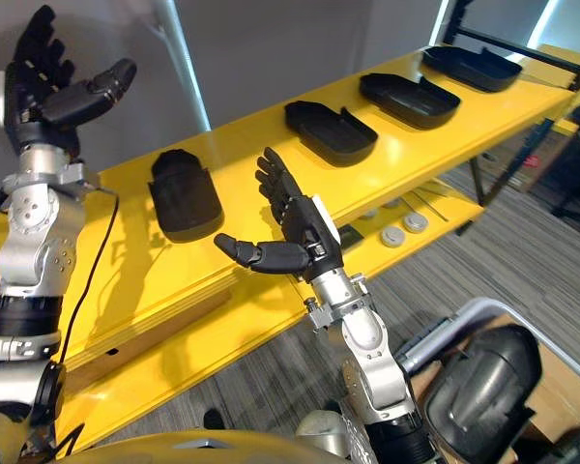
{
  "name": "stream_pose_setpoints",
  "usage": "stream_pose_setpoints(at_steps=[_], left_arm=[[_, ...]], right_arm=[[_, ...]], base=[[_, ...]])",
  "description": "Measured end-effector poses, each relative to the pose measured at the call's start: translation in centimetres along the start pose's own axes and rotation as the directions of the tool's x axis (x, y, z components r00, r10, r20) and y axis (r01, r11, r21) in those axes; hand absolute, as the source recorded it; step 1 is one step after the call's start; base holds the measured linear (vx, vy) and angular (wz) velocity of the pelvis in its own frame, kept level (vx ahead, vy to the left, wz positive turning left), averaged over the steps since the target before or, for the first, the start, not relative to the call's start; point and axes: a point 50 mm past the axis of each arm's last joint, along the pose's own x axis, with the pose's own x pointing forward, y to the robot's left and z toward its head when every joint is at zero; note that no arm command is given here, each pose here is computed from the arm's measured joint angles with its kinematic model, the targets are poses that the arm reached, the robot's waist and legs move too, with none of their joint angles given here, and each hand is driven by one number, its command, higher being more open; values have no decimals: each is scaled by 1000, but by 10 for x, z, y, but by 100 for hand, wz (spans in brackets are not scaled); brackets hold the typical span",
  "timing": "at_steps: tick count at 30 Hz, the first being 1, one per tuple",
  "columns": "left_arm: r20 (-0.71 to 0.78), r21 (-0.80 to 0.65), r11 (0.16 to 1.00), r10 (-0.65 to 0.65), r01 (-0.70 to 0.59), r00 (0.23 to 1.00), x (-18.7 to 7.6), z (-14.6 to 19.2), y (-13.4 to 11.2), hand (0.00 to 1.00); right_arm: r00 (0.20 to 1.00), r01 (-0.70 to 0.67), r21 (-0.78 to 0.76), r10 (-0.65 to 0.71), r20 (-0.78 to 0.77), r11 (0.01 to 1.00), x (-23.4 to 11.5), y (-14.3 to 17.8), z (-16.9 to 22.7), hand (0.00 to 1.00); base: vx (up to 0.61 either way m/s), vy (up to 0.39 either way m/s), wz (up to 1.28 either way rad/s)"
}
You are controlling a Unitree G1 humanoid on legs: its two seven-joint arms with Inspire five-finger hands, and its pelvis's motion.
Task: Walk over and take three plastic housings, then place them on the shelf
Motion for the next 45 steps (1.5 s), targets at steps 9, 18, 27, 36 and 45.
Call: stream_pose_setpoints(at_steps=[9,18,27,36,45], left_arm=[[-171,-12,979,196,-202,965,-128,-34,40,100],[-212,-6,987,153,-158,965,-163,-30,37,100],[-277,-91,989,86,-115,957,-180,-35,27,100],[-334,-221,974,-27,-50,942,-188,-44,0,100],[-414,-261,964,-57,-58,908,-198,-61,-6,100]], right_arm=[[965,-50,128,81,-251,991,20,23,-55,100],[969,-57,120,84,-231,991,61,39,-53,100],[909,197,73,-154,-388,978,70,45,-85,100],[825,410,-138,-431,-365,902,77,24,-88,100],[832,413,-167,-445,-332,895,76,22,-87,100]], base=[[51,-21,50],[-23,-16,28],[-10,-6,14],[0,0,0],[8,-6,-6]])
